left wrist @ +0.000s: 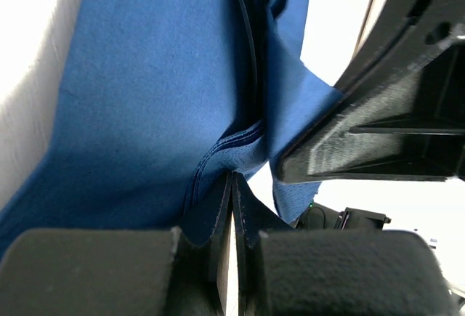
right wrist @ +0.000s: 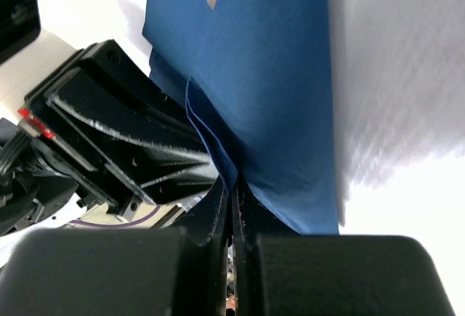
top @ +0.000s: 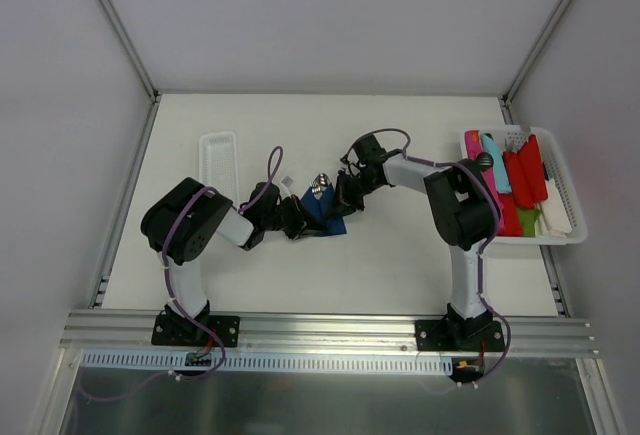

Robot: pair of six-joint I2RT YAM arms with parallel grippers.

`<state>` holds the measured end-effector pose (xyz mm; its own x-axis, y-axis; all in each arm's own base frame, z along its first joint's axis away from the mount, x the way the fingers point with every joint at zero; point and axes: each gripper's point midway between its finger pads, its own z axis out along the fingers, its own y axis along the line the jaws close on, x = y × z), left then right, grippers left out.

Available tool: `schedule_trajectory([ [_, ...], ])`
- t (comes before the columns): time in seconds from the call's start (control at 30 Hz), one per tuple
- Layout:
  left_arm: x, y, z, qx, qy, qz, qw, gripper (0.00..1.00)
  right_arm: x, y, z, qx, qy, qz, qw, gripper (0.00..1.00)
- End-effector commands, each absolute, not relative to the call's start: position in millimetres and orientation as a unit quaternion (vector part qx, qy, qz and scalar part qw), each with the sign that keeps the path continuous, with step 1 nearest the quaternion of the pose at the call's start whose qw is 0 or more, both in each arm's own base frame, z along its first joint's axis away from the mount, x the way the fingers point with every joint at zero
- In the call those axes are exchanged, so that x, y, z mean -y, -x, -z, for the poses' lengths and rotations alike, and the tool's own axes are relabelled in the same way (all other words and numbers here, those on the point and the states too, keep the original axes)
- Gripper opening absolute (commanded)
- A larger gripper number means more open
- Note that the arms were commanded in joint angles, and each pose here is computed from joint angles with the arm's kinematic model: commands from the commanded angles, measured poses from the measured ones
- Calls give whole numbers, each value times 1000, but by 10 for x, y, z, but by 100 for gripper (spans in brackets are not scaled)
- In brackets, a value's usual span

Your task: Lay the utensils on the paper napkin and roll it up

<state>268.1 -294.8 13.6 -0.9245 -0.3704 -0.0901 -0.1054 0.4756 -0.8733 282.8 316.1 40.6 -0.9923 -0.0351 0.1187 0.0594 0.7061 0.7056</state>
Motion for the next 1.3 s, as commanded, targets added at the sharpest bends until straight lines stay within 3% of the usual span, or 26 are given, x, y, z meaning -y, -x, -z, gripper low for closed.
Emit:
schedule_trajectory([
  [0.0,2806,-2647,100,-873,149,445,133,0,-3293,-2891,-473,910,16,408,69,0],
  [0.17,2789,-2639,74,-874,146,442,137,0,-3330,-2900,-388,908,28,411,80,2],
  [0.33,2767,-2610,9,-873,144,445,143,0,-3300,-2890,-317,909,36,406,87,25],
  [0.4,2754,-2610,-70,-871,140,446,152,6,-3289,-2885,-282,910,41,402,91,38],
  [0.53,2662,-2569,-202,-870,137,441,173,11,-3287,-2887,-255,910,44,402,94,50],
  [0.83,2482,-2592,-658,-850,130,453,238,11,-3289,-2890,-192,907,52,406,102,53],
  [0.93,2540,-2602,-753,-847,109,463,239,8,-3297,-2909,-181,904,64,409,104,64],
  [1.27,2675,-2677,-710,-853,114,452,236,1,-3313,-2927,-158,902,82,410,110,70],
])
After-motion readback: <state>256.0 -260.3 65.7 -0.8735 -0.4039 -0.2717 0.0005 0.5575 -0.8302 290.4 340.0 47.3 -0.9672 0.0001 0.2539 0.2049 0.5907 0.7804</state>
